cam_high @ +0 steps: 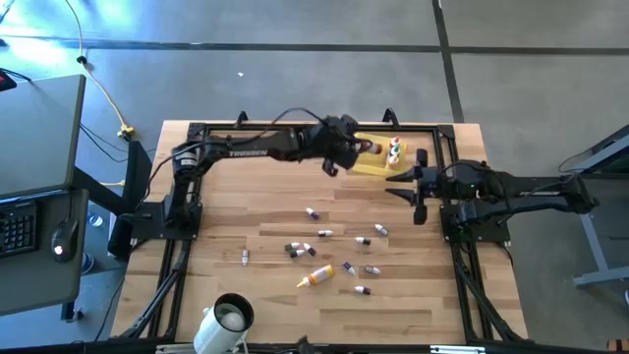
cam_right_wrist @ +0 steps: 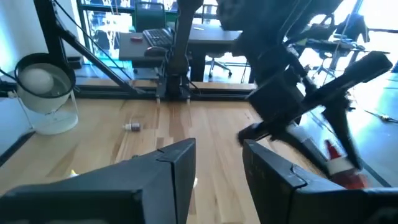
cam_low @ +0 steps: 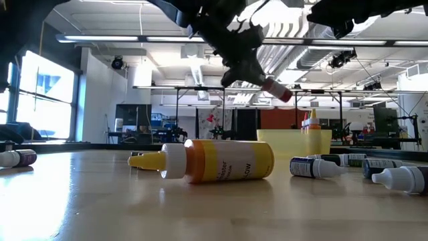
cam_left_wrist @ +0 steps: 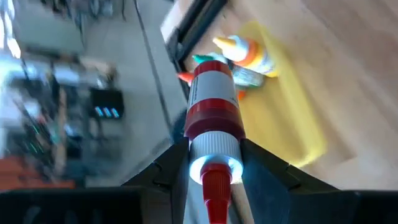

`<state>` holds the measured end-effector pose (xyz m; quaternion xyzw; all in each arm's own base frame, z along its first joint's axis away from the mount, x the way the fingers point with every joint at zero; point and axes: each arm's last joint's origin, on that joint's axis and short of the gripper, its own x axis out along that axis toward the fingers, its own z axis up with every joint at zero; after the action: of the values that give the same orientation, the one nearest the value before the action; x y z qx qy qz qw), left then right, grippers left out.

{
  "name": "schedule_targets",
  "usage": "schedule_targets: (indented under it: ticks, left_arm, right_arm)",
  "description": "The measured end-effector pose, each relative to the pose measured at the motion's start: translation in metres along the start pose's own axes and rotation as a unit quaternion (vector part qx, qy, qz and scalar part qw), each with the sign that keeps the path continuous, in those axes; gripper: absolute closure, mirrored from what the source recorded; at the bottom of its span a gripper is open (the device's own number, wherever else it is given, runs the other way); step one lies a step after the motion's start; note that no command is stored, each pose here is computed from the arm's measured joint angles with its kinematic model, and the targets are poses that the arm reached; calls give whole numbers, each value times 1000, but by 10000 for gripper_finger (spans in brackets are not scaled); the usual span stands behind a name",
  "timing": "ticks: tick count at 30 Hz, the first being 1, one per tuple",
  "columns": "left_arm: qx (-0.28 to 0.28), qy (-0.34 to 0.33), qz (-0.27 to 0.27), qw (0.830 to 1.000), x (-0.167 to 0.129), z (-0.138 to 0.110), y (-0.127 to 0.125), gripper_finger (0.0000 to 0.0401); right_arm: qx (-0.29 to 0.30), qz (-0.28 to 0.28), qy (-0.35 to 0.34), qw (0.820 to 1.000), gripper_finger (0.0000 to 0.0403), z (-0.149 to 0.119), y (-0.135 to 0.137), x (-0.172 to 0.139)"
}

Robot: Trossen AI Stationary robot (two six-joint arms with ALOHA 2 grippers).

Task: Pick & Place food coloring
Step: Put the big red food coloring bottle into the yellow bin

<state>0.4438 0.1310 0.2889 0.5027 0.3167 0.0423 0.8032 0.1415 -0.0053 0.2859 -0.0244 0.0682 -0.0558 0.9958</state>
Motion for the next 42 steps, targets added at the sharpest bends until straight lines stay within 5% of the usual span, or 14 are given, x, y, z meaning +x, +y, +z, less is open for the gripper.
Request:
schedule_targets:
  ticks: [4,18,42]
  left_arm:
    - [68,22,-9,997,4,-16,0,282]
    - [157,49,-52,985,40,-46,-20,281]
    - [96,54,-84,990,56,-49,-41,281]
  right_arm:
    - [-1,0,13,1000,276,-2,0,-1]
    - [-2,1,21,1000,276,-4,0,0]
    - [-7,1,29,1000,276,-6,0,0]
